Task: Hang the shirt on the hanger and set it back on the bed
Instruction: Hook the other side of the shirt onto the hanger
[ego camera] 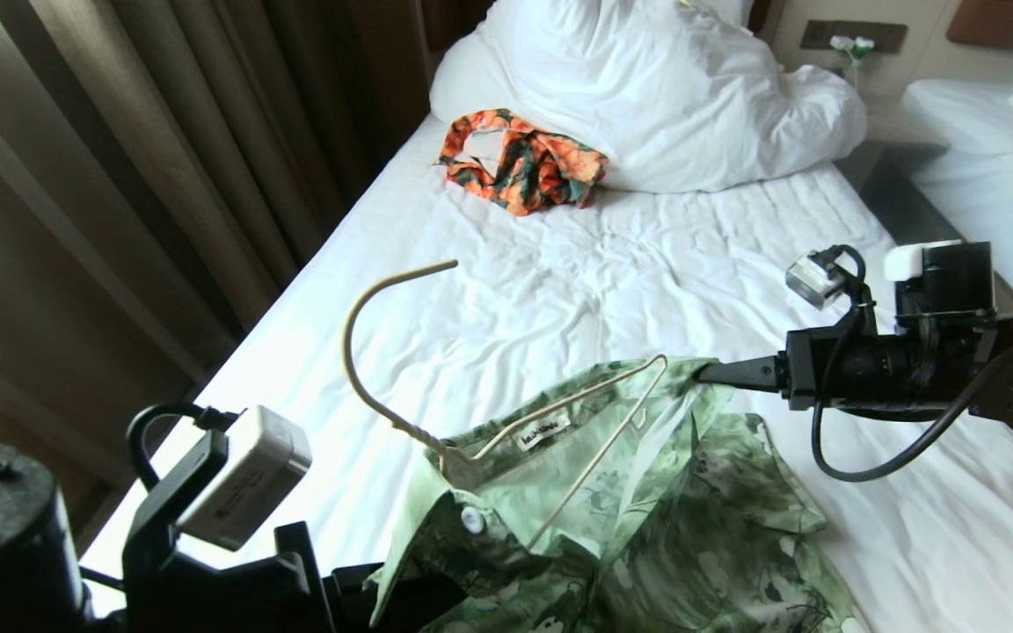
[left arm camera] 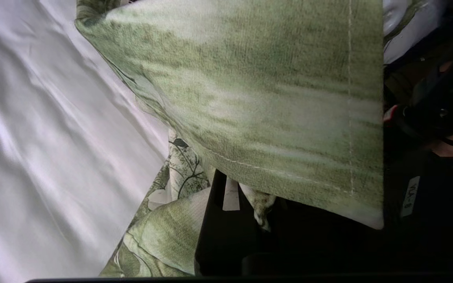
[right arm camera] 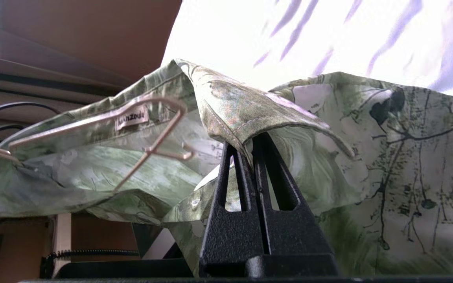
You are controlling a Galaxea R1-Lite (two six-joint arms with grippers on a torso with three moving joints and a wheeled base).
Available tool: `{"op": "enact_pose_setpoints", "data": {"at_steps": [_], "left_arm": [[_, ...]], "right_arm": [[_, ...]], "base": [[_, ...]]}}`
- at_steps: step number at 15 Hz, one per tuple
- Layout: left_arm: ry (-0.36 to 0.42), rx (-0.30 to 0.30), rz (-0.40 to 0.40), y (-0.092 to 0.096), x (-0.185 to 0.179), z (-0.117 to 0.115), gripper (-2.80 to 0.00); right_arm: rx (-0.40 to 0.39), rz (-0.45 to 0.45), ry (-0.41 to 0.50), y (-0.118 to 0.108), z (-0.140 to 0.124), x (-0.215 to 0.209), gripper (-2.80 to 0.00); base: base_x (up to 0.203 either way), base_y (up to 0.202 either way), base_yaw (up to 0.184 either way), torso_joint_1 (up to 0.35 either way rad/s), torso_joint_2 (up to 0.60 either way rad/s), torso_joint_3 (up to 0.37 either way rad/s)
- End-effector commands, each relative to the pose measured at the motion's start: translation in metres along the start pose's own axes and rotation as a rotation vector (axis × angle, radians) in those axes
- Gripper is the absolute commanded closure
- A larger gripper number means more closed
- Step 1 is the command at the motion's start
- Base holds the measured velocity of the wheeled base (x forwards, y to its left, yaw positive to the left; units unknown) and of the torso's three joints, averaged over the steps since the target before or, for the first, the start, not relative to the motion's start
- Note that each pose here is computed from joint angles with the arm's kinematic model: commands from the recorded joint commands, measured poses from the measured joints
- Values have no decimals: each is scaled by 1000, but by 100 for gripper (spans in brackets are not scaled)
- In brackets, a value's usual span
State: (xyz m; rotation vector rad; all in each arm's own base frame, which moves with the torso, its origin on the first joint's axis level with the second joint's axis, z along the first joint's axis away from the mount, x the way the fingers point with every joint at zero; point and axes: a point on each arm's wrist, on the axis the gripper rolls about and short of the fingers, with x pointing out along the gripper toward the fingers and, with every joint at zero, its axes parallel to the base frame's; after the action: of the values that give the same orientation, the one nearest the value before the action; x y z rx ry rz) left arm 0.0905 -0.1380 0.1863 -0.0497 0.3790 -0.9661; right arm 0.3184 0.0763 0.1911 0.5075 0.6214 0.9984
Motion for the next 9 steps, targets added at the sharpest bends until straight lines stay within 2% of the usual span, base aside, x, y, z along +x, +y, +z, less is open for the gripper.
{"op": "enact_pose_setpoints", "data": {"at_steps": [1, 4, 6, 9], "left_arm": [[5, 3, -14, -3, -2, -1, 0], [13, 1, -17, -4, -2, -3, 0], [5, 5, -51, -10, -5, -3, 0], [18, 7, -41, -11, -2, -4, 0]], "right_arm": [[-9, 17, -16, 10, 5, -3, 0], [-23, 28, -35, 18, 12, -6, 0], [-29, 31, -38, 19, 15, -5, 0], [-28, 43, -22, 19, 13, 2, 0]], "base": [[0, 0, 0, 0, 0, 0], [0, 0, 0, 0, 0, 0], [0, 0, 0, 0, 0, 0], [0, 0, 0, 0, 0, 0]]}}
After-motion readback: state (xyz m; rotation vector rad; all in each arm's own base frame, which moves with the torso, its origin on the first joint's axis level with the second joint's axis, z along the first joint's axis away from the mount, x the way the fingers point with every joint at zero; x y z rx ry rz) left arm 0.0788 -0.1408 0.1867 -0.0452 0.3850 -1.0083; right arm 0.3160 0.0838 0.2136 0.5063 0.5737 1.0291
